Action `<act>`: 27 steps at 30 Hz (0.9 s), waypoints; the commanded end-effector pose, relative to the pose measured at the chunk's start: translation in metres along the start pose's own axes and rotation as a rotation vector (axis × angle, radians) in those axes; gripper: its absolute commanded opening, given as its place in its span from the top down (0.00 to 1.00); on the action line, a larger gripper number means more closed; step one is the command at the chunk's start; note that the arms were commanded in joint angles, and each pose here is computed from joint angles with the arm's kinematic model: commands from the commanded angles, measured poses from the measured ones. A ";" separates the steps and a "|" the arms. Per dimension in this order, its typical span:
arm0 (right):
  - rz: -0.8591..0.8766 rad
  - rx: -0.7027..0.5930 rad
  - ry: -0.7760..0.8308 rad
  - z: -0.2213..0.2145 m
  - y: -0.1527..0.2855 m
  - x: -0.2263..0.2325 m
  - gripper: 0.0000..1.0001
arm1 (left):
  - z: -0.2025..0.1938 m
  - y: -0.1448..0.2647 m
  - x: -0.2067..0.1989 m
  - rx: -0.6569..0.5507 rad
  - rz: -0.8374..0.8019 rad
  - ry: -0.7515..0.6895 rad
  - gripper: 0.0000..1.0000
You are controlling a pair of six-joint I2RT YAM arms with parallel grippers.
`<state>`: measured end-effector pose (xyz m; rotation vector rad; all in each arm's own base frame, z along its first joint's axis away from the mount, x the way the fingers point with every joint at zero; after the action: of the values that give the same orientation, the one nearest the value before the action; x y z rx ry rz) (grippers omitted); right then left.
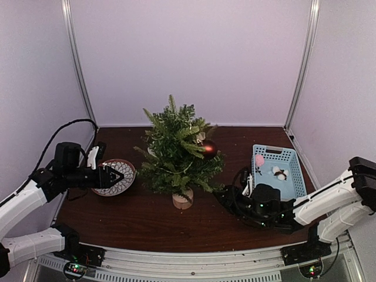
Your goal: Decorate the small christmas tree
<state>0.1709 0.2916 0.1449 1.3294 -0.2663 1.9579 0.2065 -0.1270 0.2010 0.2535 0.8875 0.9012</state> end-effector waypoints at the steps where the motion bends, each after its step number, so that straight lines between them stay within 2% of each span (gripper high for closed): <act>1: -0.073 0.027 0.094 0.000 0.020 -0.008 0.51 | -0.002 -0.001 0.002 0.004 -0.007 -0.020 0.49; 8: -0.135 0.065 0.154 0.008 0.052 -0.010 0.50 | -0.001 -0.004 0.003 0.005 -0.001 -0.025 0.49; 14: -0.067 0.112 0.286 0.017 0.068 0.017 0.49 | 0.002 -0.006 0.001 0.007 -0.016 -0.039 0.49; 21: 0.031 0.215 0.438 0.011 0.063 0.054 0.46 | 0.006 -0.007 0.000 0.000 -0.010 -0.052 0.49; 27: 0.041 0.234 0.486 0.007 0.052 0.063 0.55 | 0.013 -0.009 -0.002 -0.008 -0.007 -0.061 0.49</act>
<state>0.1323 0.2732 0.2138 1.0059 0.1134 2.2708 0.2101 -0.1287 0.1872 0.3151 0.8966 0.8959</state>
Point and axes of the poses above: each gripper's point midway between its finger pads, its own y axis back along the fingers, its own x axis along the line the jaws close on, z = x × y, the point moved 5 cm from there along y, back along the fingers, and after that the axes turned 5 degrees about y, right-handed, at the moved point
